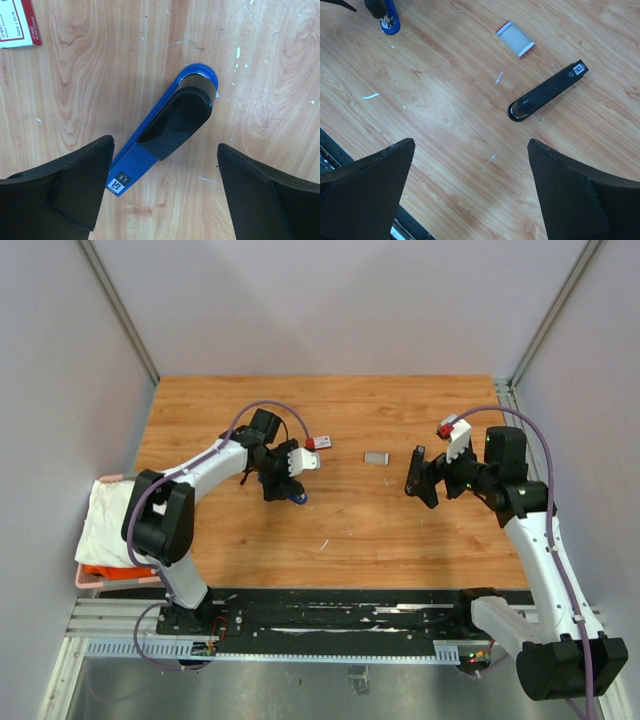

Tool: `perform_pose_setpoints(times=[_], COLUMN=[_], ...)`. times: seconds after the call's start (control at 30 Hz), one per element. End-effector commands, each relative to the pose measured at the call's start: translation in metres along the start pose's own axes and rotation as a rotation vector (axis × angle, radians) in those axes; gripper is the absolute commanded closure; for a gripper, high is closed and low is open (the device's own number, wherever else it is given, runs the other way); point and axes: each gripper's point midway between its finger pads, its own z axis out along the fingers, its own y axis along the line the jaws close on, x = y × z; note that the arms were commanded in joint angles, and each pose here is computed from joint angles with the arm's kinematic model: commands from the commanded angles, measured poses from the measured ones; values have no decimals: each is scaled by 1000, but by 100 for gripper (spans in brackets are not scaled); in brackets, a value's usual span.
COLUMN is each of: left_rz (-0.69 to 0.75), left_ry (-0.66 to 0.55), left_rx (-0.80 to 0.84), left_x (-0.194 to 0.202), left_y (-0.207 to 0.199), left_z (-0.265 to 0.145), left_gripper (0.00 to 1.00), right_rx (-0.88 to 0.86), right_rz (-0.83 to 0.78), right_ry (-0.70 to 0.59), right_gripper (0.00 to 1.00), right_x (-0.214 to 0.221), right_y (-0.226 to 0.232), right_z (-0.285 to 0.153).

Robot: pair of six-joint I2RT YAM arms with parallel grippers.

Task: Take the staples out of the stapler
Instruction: Pick up the stapler from the center of the board.

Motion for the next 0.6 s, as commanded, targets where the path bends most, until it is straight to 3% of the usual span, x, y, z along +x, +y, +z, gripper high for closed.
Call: perform_pose_setpoints(times=[0.0, 0.23, 0.43, 0.5, 0.57], left_rz=[15, 2, -15, -18, -22], left_ry=[-31, -3, -9, -16, -19], left_rx=[-17, -31, -23, -21, -23], left_x=[-5, 7, 6, 5, 4], left_y=[6, 6, 6, 6, 6], left_z=[3, 16, 19, 19, 18], left_gripper=[7, 17, 35, 47, 51], right_rx=[-7, -16, -29, -37, -37], right_rz=[-22, -20, -14, -15, -14], right_ry=[-3, -4, 1, -2, -1], right_gripper=[1, 1, 1, 1, 1], right_x=[0, 0, 1, 1, 1], right_y=[3, 4, 6, 7, 7], right_z=[1, 2, 3, 3, 4])
